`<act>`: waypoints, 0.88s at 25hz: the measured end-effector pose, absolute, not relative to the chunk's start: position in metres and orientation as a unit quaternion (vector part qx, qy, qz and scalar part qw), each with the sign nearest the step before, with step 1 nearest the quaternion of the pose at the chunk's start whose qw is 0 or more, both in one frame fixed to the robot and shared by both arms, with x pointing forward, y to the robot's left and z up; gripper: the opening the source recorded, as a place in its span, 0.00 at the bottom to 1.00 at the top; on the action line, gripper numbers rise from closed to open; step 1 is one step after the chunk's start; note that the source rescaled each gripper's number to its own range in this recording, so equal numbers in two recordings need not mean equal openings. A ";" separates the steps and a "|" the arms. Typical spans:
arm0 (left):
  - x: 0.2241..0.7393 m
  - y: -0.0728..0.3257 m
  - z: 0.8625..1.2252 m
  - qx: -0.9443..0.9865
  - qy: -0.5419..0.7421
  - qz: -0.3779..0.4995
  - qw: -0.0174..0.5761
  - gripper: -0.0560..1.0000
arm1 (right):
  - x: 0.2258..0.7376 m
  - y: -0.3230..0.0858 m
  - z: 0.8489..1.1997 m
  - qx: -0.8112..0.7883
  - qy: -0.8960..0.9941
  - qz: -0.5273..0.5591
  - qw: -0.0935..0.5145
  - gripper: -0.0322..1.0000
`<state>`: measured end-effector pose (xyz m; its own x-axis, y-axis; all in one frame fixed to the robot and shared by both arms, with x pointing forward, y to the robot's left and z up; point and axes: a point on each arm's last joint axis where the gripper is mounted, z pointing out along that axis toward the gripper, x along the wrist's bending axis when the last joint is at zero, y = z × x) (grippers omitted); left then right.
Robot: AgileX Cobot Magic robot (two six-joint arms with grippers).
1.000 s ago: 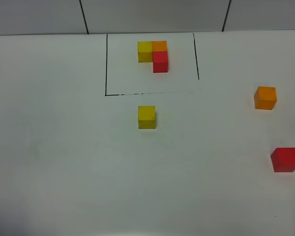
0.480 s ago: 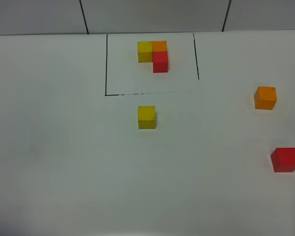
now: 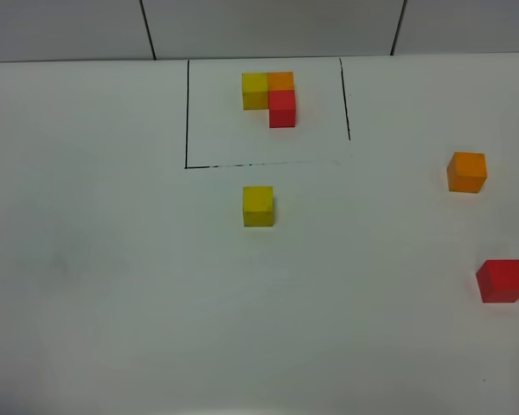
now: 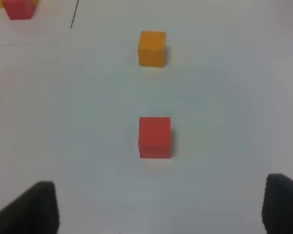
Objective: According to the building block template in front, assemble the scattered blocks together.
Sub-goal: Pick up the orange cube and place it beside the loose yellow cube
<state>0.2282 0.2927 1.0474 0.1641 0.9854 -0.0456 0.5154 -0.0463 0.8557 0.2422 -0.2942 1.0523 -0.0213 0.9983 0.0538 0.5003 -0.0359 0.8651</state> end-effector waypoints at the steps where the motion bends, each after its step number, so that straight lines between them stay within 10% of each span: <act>1: 0.228 0.293 1.047 0.657 0.571 0.303 0.388 0.75 | 0.242 -0.294 1.052 0.615 0.609 0.374 0.333 0.75; 22: 0.228 0.293 1.047 0.657 0.572 0.302 0.388 0.75 | 0.242 -0.294 1.052 0.615 0.609 0.374 0.333 0.75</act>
<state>0.2282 0.2927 1.0473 0.1636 0.9854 -0.0466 0.5167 -0.0453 0.8550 0.2422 -0.2942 1.0523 -0.0213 0.9983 0.0538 0.5003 -0.0359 0.8651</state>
